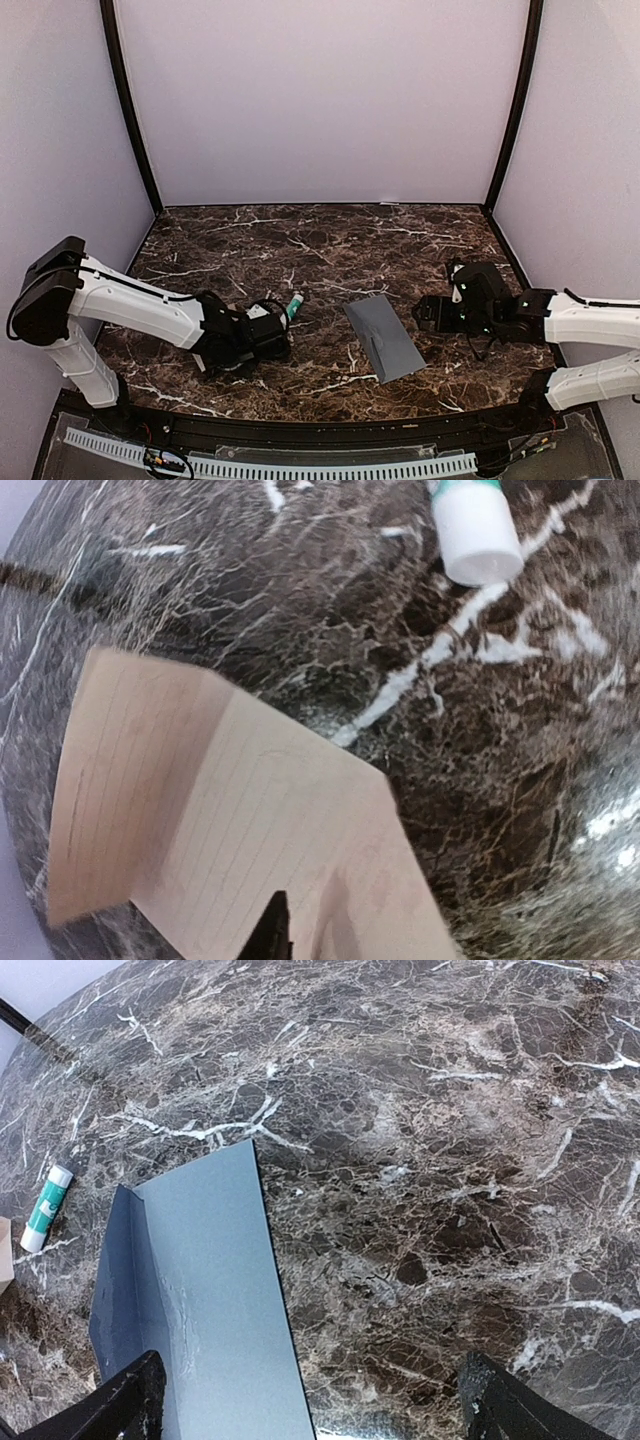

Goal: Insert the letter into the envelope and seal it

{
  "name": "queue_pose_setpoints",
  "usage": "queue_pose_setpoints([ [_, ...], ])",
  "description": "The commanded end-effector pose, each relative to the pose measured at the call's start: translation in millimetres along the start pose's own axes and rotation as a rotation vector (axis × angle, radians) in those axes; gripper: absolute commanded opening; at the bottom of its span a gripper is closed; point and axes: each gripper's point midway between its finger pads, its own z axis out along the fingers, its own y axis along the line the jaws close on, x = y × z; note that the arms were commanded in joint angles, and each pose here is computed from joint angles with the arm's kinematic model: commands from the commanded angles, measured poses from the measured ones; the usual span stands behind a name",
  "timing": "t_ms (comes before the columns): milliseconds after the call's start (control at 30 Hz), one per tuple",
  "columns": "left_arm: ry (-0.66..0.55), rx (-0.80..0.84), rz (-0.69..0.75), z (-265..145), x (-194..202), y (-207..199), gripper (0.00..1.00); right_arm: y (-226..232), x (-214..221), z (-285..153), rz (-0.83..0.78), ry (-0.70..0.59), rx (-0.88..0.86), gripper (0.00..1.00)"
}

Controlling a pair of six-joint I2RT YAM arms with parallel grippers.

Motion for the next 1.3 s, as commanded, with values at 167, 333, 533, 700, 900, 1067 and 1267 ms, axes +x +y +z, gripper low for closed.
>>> queue_pose_setpoints([
  [167,-0.113,0.052,-0.027,-29,-49,-6,0.00,24,-21,-20,0.015,-0.078,-0.130,0.99],
  [333,-0.293,0.246,-0.075,-75,-98,-22,0.00,55,-35,-44,0.027,-0.132,-0.318,0.99],
  [533,-0.470,0.411,-0.108,-120,-146,-36,0.00,93,-33,-69,-0.004,-0.145,-0.547,0.99],
  [700,-0.590,0.601,-0.095,-160,-176,-60,0.00,122,-25,-84,-0.060,-0.153,-0.673,0.99],
  [900,-0.706,0.840,-0.021,-214,-195,-84,0.00,142,-18,-90,-0.121,-0.167,-0.743,0.99],
  [1067,-0.780,1.029,0.053,-262,-201,-95,0.00,152,-14,-96,-0.190,-0.209,-0.828,0.99],
  [1267,-0.836,1.175,0.102,-305,-205,-97,0.00,158,-23,-115,-0.260,-0.318,-0.898,0.99],
])
